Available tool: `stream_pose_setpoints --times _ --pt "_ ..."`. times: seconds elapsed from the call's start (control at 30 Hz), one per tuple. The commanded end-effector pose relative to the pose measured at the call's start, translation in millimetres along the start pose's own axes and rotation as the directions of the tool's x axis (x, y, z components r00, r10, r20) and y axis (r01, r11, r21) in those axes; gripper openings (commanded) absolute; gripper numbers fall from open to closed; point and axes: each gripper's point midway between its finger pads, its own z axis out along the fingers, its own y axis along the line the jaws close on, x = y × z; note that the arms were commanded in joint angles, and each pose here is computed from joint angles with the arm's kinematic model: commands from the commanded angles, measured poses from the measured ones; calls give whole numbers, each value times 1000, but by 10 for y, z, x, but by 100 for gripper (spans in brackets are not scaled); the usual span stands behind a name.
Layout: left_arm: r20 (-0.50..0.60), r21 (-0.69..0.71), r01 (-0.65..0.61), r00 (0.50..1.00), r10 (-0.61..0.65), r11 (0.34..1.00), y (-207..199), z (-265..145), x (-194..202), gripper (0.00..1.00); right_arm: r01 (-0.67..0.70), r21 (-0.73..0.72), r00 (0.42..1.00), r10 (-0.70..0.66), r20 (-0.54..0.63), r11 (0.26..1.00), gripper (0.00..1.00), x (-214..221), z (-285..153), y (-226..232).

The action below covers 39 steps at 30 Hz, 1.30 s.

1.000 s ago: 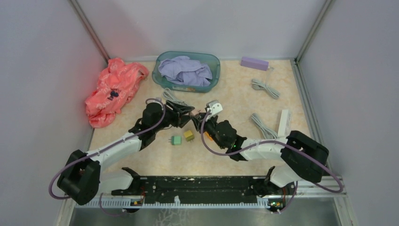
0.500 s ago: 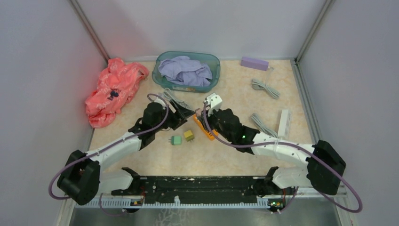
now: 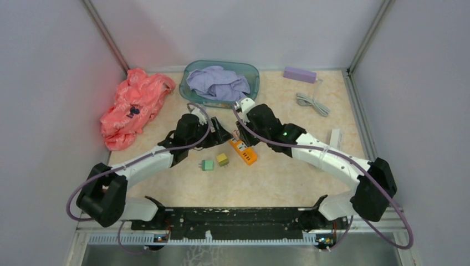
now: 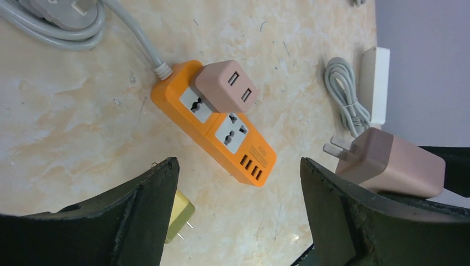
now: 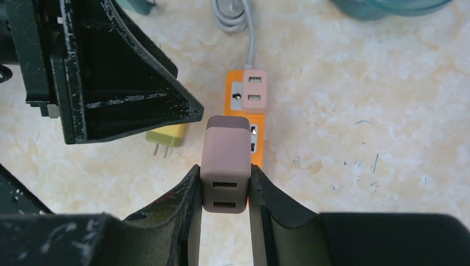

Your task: Insert the plug

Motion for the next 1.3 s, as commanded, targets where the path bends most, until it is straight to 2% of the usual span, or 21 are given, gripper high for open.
stream_pose_setpoints --times 0.0,0.27,0.57,1.27 --pt "-47 -12 -110 993 109 994 65 115 32 84 14 -54 991 -21 -132 998 0 52 -16 31" --pt "-92 -60 -128 988 122 990 232 379 93 79 8 -77 957 -30 -290 997 0 187 117 -48" --pt "-126 -78 -115 987 105 990 359 619 183 73 -5 -57 911 -19 -412 998 0 367 353 -144" --pt "-196 -141 -74 980 45 987 619 749 440 63 6 1 878 -5 -478 1000 0 556 711 -249"
